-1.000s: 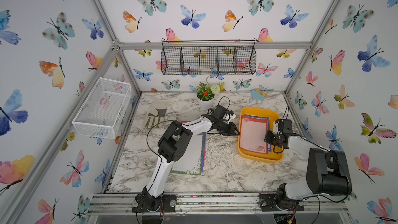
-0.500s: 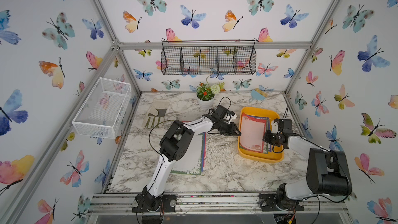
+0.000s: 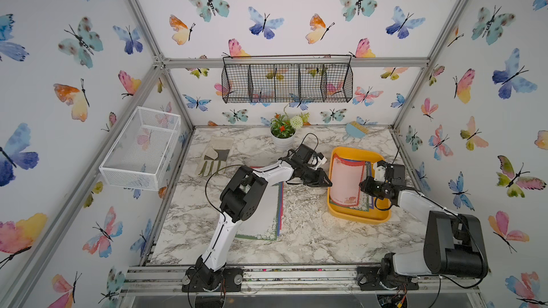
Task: Take out the stationery paper from the storage box
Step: Pick up the stationery paper from the storage box.
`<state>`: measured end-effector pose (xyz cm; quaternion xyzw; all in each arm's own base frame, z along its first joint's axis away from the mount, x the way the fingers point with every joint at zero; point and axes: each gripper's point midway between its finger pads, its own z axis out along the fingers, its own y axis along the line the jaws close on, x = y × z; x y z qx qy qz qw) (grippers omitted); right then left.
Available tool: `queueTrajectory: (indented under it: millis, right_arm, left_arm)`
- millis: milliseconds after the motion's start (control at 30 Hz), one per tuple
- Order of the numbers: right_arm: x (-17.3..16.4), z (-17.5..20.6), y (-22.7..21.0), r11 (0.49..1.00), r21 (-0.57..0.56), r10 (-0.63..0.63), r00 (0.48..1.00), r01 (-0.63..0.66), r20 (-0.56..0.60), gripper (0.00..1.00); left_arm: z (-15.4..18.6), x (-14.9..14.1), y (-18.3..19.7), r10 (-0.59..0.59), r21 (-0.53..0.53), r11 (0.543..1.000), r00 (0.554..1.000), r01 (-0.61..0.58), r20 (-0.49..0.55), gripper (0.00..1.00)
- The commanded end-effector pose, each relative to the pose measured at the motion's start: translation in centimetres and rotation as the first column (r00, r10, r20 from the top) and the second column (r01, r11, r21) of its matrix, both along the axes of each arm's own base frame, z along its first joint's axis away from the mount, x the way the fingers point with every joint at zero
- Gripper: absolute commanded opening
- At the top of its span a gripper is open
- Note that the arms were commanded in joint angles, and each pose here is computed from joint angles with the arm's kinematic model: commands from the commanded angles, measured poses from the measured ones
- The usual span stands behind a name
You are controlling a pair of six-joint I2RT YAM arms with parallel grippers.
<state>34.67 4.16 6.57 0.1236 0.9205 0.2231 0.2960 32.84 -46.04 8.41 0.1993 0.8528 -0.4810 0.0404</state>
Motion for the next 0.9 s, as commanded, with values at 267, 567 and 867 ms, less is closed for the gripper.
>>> queueTrajectory:
  millis: [267,567,867]
  right_arm:
    - [0.1,0.2,2.1,0.984,0.174,0.043,0.999,-0.045,0.016,0.20]
    - [0.1,-1.7,2.0,0.982,0.185,0.037,0.998,-0.028,-0.044,0.23]
    - [0.0,-3.3,1.5,0.984,0.176,0.010,0.997,0.004,-0.082,0.26]
  left_arm:
    - [-1.7,-0.8,-0.3,-0.012,0.033,0.999,0.999,0.013,-0.030,0.27]
    - [-2.0,-1.1,-0.3,-0.010,0.045,0.999,1.000,0.011,-0.028,0.23]
    - [-1.8,-1.1,-0.4,-0.011,0.041,0.999,1.000,0.012,-0.028,0.21]
